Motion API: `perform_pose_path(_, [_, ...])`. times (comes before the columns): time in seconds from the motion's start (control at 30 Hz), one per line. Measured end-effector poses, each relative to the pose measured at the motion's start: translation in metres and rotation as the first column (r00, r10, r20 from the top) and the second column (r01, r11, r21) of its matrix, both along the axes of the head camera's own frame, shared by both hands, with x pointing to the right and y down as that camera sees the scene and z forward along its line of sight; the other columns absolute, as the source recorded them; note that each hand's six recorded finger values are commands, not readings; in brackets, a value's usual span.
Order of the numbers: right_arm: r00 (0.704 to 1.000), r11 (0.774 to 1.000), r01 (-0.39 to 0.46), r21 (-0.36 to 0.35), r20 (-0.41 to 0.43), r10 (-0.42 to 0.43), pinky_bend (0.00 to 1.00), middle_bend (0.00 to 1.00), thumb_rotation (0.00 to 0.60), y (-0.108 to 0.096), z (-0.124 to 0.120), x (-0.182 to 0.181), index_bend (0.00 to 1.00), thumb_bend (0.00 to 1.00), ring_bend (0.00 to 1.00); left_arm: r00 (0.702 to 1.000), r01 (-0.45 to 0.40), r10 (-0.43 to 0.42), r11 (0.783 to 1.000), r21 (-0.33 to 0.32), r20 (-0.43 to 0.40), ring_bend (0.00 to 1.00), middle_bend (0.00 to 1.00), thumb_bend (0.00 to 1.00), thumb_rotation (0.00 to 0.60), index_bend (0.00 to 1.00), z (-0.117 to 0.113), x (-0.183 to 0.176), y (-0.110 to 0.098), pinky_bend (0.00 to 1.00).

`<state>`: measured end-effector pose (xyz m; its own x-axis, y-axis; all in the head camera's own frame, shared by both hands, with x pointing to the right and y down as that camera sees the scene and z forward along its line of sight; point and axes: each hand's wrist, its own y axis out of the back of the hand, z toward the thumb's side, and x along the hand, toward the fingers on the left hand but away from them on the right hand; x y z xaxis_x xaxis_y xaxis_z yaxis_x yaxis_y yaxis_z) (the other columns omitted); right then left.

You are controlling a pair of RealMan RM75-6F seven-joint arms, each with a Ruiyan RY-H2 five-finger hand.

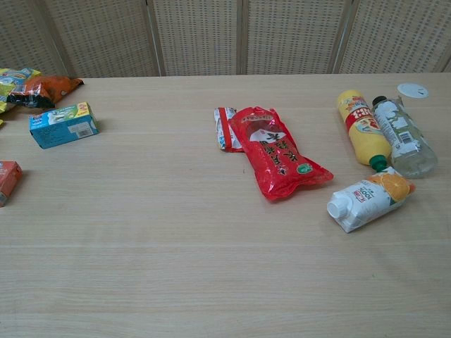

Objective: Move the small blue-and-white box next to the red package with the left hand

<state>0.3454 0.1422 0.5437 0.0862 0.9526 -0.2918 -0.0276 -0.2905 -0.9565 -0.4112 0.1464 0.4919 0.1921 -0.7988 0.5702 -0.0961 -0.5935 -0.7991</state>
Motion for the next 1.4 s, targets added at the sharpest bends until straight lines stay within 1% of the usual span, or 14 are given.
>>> perform_pose_path(0.23, [1.000,1.000,0.002,-0.003,0.004,-0.002,0.00,0.05,0.142,0.000,0.000,-0.001,0.00,0.32,0.00,1.000,0.001,0.000,1.000,-0.017,0.003,0.00,0.00,0.22,0.554,0.00,0.005,0.000,-0.001,0.00])
perform_pose_path(0.4, [1.000,1.000,-0.006,-0.007,0.006,0.006,0.00,0.05,0.139,0.003,0.001,0.000,0.00,0.32,0.00,1.000,0.010,-0.010,0.999,-0.032,0.022,0.00,0.00,0.22,0.548,0.00,0.009,-0.003,-0.003,0.00])
perform_pose_path(0.47, [1.000,1.000,-0.011,-0.012,0.010,0.011,0.00,0.05,0.142,0.004,0.003,0.000,0.00,0.32,0.00,0.999,0.016,-0.014,0.999,-0.044,0.037,0.00,0.00,0.22,0.523,0.00,0.013,-0.006,-0.007,0.00])
perform_pose_path(0.6, [1.000,0.999,-0.016,-0.028,0.021,0.017,0.00,0.05,0.143,0.007,0.010,-0.002,0.00,0.32,0.00,0.998,0.037,-0.033,0.996,-0.077,0.060,0.00,0.00,0.23,0.449,0.00,0.024,-0.013,-0.019,0.00])
perform_pose_path(0.67, [1.000,0.999,-0.014,-0.039,0.021,0.015,0.00,0.05,0.143,0.007,0.015,-0.004,0.00,0.32,0.00,0.997,0.043,-0.036,0.994,-0.098,0.069,0.00,0.00,0.23,0.405,0.00,0.032,-0.014,-0.027,0.00])
perform_pose_path(0.73, [1.000,0.999,-0.010,-0.045,0.022,0.011,0.00,0.05,0.140,0.005,0.018,-0.005,0.00,0.32,0.00,0.996,0.043,-0.034,0.992,-0.119,0.082,0.00,0.00,0.23,0.374,0.00,0.042,-0.015,-0.035,0.00])
perform_pose_path(0.87, [1.000,0.998,0.005,-0.059,0.025,-0.004,0.00,0.05,0.143,0.001,0.025,-0.011,0.00,0.32,0.00,0.995,0.047,-0.033,0.988,-0.149,0.094,0.00,0.00,0.23,0.338,0.00,0.063,-0.013,-0.050,0.00])
perform_pose_path(1.0, [1.000,0.998,0.011,-0.064,0.027,-0.009,0.00,0.05,0.141,-0.003,0.030,-0.013,0.00,0.32,0.00,0.995,0.049,-0.034,0.984,-0.171,0.089,0.00,0.00,0.23,0.325,0.00,0.088,-0.007,-0.063,0.00])
perform_pose_path(1.13, [1.000,0.998,0.004,-0.057,0.021,-0.003,0.00,0.05,0.146,-0.005,0.028,-0.010,0.00,0.32,0.00,0.996,0.059,-0.043,0.976,-0.208,0.084,0.00,0.00,0.22,0.322,0.00,0.117,0.002,-0.076,0.00])
perform_pose_path(1.3, [1.000,0.999,-0.011,-0.053,0.010,0.011,0.00,0.05,0.142,-0.005,0.024,-0.002,0.00,0.32,0.00,0.994,0.082,-0.062,0.964,-0.255,0.085,0.00,0.00,0.22,0.322,0.00,0.147,0.011,-0.086,0.00])
perform_pose_path(1.33, [1.000,0.999,-0.014,-0.053,0.008,0.014,0.00,0.05,0.143,-0.005,0.023,0.000,0.00,0.32,0.00,0.994,0.089,-0.068,0.960,-0.265,0.086,0.00,0.00,0.22,0.321,0.00,0.155,0.014,-0.089,0.00])
perform_pose_path(1.4, [1.000,0.998,-0.021,-0.052,0.004,0.021,0.00,0.05,0.142,-0.005,0.022,0.003,0.00,0.32,0.00,0.993,0.098,-0.077,0.956,-0.275,0.086,0.00,0.00,0.22,0.325,0.00,0.164,0.017,-0.091,0.00])
